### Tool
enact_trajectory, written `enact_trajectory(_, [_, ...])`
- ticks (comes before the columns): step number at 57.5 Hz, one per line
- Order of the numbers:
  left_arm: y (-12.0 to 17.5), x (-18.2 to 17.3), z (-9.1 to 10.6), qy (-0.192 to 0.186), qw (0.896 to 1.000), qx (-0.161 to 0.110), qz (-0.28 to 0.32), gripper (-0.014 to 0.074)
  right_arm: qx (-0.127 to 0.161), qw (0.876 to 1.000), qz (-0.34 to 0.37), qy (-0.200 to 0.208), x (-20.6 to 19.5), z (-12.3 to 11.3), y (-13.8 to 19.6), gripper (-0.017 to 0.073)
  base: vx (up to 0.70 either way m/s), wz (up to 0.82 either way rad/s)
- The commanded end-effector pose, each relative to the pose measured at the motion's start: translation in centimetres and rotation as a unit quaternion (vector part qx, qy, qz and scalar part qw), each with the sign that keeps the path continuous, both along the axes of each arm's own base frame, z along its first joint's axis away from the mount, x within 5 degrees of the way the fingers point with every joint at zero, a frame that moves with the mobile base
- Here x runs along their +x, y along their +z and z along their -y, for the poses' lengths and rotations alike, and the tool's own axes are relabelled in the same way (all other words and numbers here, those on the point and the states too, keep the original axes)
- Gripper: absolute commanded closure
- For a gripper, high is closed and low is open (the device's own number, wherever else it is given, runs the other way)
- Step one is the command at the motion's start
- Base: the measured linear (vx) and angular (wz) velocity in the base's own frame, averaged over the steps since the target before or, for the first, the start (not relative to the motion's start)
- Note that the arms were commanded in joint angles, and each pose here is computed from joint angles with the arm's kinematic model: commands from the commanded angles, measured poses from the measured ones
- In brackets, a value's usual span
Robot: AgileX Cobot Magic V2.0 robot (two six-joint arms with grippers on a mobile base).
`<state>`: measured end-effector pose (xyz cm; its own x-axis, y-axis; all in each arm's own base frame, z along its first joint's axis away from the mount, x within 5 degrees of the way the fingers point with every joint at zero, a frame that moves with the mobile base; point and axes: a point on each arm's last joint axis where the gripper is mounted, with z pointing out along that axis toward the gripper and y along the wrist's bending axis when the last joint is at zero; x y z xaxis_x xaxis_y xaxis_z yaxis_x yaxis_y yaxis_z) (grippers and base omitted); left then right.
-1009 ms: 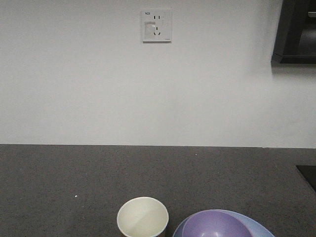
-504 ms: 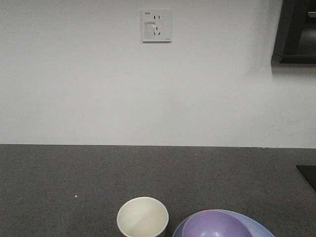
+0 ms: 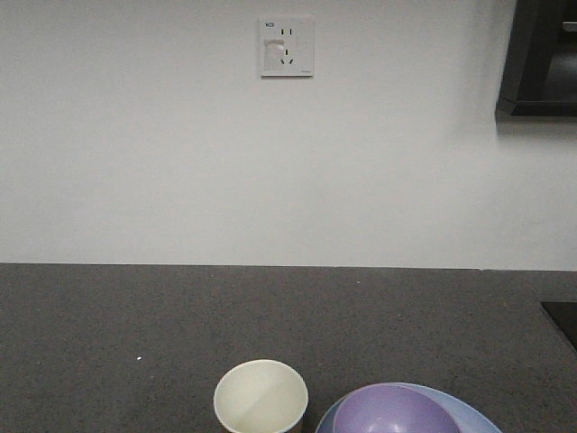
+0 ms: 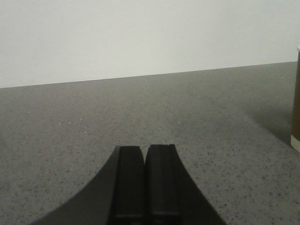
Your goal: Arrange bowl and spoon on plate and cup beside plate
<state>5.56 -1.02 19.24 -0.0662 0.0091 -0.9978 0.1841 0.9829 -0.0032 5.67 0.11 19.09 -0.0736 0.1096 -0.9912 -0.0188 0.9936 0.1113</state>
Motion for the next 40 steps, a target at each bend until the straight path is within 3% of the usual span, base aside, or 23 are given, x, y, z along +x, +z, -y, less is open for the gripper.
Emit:
enact_trajectory(1, [1.58, -0.23, -0.02, -0.001, 0.998, -0.012, 0.055, 0.0596, -0.024, 0.998, 0.058, 0.002, -0.02, -0.05, 0.87, 0.0568, 0.00, 0.00])
enact_trajectory(40, [1.58, -0.23, -0.02, -0.001, 0.998, -0.012, 0.055, 0.0596, -0.024, 0.998, 0.060, 0.003, -0.02, -0.06, 0.93, 0.0568, 0.00, 0.00])
